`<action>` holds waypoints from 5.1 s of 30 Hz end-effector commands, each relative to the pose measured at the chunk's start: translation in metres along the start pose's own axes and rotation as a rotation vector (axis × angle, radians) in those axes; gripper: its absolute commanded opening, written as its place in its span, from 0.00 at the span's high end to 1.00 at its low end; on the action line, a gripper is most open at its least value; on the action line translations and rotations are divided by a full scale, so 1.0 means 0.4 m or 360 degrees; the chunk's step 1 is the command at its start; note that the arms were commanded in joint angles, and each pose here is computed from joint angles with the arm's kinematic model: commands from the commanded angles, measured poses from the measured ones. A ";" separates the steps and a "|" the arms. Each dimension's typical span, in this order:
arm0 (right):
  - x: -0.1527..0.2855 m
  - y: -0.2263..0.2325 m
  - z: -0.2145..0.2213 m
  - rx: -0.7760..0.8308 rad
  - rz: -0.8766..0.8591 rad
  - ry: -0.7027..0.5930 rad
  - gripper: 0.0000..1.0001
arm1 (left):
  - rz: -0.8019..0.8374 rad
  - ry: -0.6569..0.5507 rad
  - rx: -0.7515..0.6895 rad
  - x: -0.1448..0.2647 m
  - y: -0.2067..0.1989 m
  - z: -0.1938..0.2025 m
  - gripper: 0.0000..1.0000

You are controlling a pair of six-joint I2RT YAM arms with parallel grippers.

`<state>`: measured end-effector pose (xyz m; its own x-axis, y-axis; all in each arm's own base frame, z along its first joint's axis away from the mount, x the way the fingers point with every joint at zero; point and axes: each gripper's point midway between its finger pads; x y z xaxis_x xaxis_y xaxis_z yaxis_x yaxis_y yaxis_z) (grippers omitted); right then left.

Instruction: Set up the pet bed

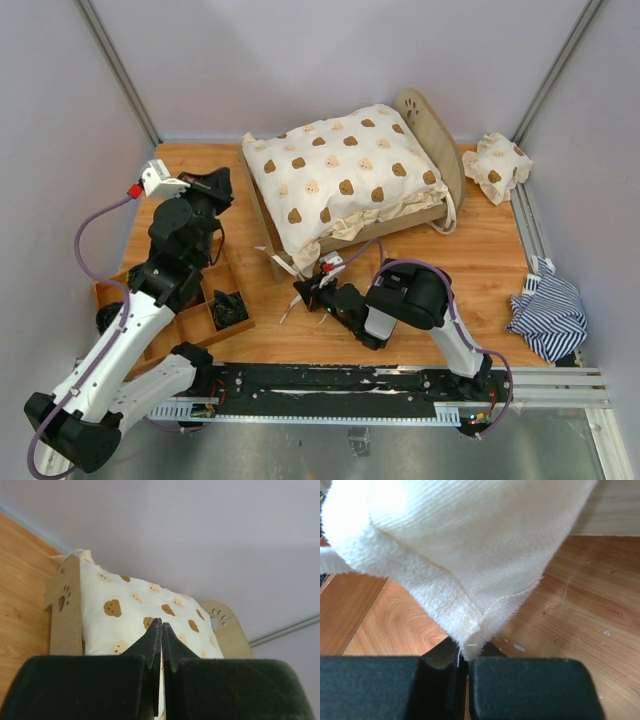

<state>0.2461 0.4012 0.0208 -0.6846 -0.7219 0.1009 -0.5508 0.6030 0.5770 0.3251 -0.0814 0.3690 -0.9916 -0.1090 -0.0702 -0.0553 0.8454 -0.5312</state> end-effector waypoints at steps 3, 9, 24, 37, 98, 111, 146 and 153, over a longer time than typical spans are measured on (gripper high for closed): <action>0.007 0.006 0.021 0.0105 -0.0036 0.0067 1.00 | 0.0313 0.0288 -0.0140 0.030 -0.050 0.123 0.92; -0.001 0.018 0.015 0.0118 -0.0062 0.0057 1.00 | 0.0121 0.0743 0.0371 0.143 0.077 0.374 0.50; 0.002 0.024 0.010 0.0108 -0.0067 0.0052 1.00 | 0.0068 0.1194 0.0914 0.263 0.075 0.522 0.35; -0.002 0.026 0.007 0.0097 -0.0067 0.0045 1.00 | -0.0122 0.1327 0.1004 0.263 0.101 0.610 0.52; 0.061 0.028 -0.227 0.0357 0.0213 0.0117 0.43 | -0.0243 0.0507 -0.0222 0.179 0.247 0.283 0.58; 0.062 0.110 -0.276 0.0346 0.0033 0.0088 1.00 | 0.0365 0.0800 -0.0254 0.183 0.097 0.427 0.36; 0.064 0.264 -0.369 0.0078 -0.0217 0.0054 1.00 | 0.0595 0.1326 -0.0079 0.377 0.122 0.569 0.59; 0.078 0.298 -0.383 -0.0156 -0.0286 0.0046 1.00 | 0.0329 0.0923 -0.0234 0.264 0.143 0.433 0.36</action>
<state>0.2353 0.3934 0.1770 -0.5800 -0.8054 0.1223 -0.6284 0.5379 0.5620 0.2137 -0.1562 0.1445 -0.7837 0.4616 0.4157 0.2265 0.8355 -0.5007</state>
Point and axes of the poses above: each gripper's point midway between its finger pads, its own x axis back along the fingers, its own y axis along the line the jaws close on, z = x × y, and after that the axes turned 14 degrees about -x, right-handed
